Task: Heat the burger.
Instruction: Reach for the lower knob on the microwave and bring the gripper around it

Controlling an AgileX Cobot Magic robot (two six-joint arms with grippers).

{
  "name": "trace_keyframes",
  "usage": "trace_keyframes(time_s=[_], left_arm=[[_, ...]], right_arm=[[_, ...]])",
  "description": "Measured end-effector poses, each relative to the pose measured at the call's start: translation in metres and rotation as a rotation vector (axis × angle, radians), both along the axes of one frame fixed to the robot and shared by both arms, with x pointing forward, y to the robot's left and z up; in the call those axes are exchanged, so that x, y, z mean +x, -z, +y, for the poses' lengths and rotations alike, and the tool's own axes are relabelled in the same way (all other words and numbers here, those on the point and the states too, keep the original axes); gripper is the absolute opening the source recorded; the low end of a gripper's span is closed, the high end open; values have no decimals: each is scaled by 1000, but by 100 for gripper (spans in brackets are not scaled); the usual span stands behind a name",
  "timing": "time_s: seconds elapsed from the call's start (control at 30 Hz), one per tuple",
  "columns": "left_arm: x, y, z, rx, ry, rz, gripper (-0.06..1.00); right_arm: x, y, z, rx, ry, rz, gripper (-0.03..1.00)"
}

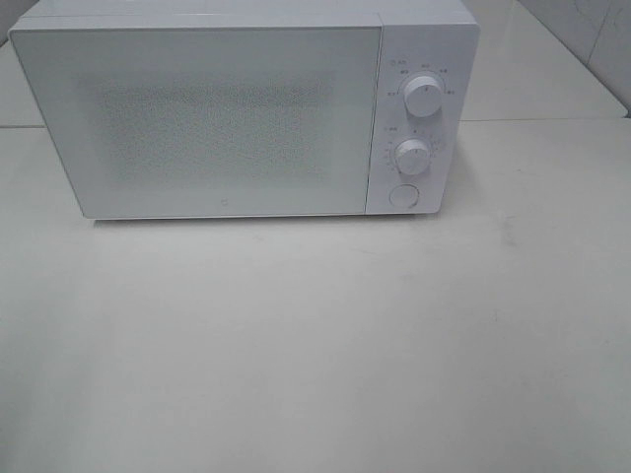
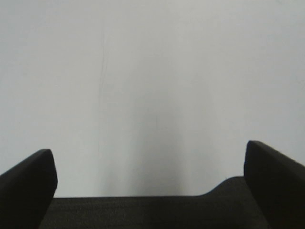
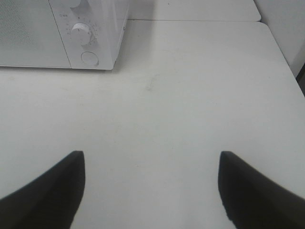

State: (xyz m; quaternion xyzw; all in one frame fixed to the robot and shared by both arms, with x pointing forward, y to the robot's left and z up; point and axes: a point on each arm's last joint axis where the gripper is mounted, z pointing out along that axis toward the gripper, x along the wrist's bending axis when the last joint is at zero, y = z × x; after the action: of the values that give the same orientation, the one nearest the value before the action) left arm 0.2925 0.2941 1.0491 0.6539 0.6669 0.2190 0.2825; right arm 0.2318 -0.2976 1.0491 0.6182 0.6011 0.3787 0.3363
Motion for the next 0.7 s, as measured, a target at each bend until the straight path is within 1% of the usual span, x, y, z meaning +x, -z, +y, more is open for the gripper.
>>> trace_keyframes(time_s=[0.07, 0.1, 0.17, 0.2, 0.23, 0.27, 0.37, 0.4, 0.47, 0.53, 0.7], left_arm=[[-14, -4, 1, 16, -9, -89, 99], [-14, -4, 1, 16, -9, -89, 99], [-24, -5, 1, 27, -11, -153, 99], [-24, -5, 1, 27, -11, -153, 99], [-28, -5, 1, 28, -12, -175, 99], [-35, -6, 0, 30, -12, -220, 99], [-39, -7, 0, 31, -12, -245, 99], [-47, -7, 0, 33, -13, -293, 99], [-50, -7, 0, 33, -13, -311, 99], [-60, -7, -1, 36, -14, -378, 99], [-62, -7, -1, 37, -14, -387, 99]], right_arm=[[0, 0, 0, 0, 0, 0, 75], [0, 0, 0, 0, 0, 0, 75], [0, 0, 0, 0, 0, 0, 75], [0, 0, 0, 0, 0, 0, 75], [0, 0, 0, 0, 0, 0, 75], [0, 0, 0, 0, 0, 0, 75], [0, 0, 0, 0, 0, 0, 75], [0, 0, 0, 0, 0, 0, 75], [0, 0, 0, 0, 0, 0, 75], [0, 0, 0, 0, 0, 0, 75], [0, 0, 0, 0, 0, 0, 75]])
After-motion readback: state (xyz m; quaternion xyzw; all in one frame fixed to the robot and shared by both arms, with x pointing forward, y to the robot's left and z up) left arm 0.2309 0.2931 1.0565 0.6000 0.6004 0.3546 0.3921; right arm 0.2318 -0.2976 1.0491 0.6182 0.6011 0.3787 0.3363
